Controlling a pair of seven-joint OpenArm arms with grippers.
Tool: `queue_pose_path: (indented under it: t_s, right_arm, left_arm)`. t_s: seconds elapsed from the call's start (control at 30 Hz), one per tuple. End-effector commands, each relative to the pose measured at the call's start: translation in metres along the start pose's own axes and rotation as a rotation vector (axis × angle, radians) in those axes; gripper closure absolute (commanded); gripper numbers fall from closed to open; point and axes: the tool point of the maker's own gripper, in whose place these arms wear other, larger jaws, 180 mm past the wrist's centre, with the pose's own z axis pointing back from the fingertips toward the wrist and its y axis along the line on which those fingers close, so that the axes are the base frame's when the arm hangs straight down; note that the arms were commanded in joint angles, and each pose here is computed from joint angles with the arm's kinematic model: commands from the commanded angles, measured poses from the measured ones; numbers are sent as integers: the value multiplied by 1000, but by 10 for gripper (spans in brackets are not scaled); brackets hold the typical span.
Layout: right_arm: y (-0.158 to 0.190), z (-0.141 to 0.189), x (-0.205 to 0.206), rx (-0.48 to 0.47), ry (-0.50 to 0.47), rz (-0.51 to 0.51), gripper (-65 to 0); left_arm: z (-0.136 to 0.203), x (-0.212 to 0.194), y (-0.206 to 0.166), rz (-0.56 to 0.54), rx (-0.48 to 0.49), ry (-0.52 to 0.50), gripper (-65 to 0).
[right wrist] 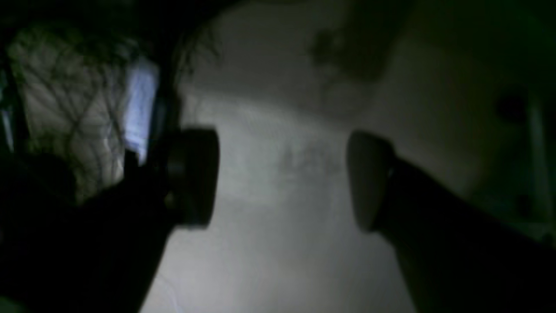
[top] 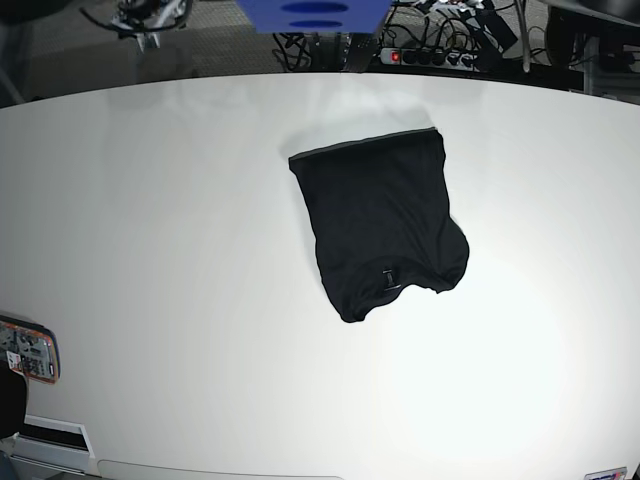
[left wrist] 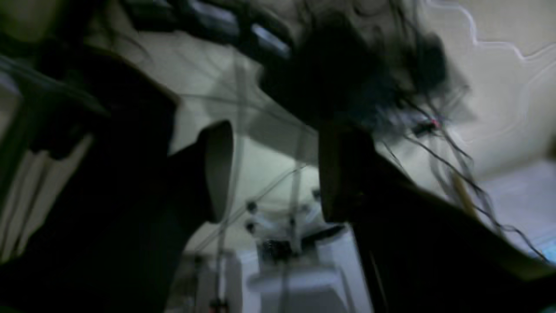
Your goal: Fold the T-shirt properly
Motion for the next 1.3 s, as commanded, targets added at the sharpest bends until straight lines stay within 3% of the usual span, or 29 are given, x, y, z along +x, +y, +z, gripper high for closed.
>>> queue_pose_path:
  t_s: [0.0,0.07,0.1,0.17,0.23,0.53,0.8,1.0,1.27]
  right_arm:
    - [29,17,-75,71,240,14,-440]
    - [23,16,-82,73,385,67,-440]
    - [18,12,-71,70,407,103,-440]
    - [3,-5,-20,44,350,194,-440]
    - [-2,-9,-5,36,345,239,-440]
    - [-3,-10,-1,34,345,245,-440]
    - [-3,-11,1,33,338,246,-440]
    - [2,-17,21,49,214,243,-440]
    - [3,-17,24,50,197,241,-440]
  left_arm:
    - [1,-10,12,1,23,38,-306]
    - [2,-6,17,3,29,43,-306]
    - [2,-4,15,2,27,39,-306]
    - [2,-2,13,-1,24,36,-306]
    - [2,5,18,-7,32,28,-306]
    - [3,8,21,-11,37,15,-306]
    - [3,2,29,-129,60,35,-306]
    - [4,4,33,-122,65,32,-306]
    - [4,6,31,-121,63,27,-306]
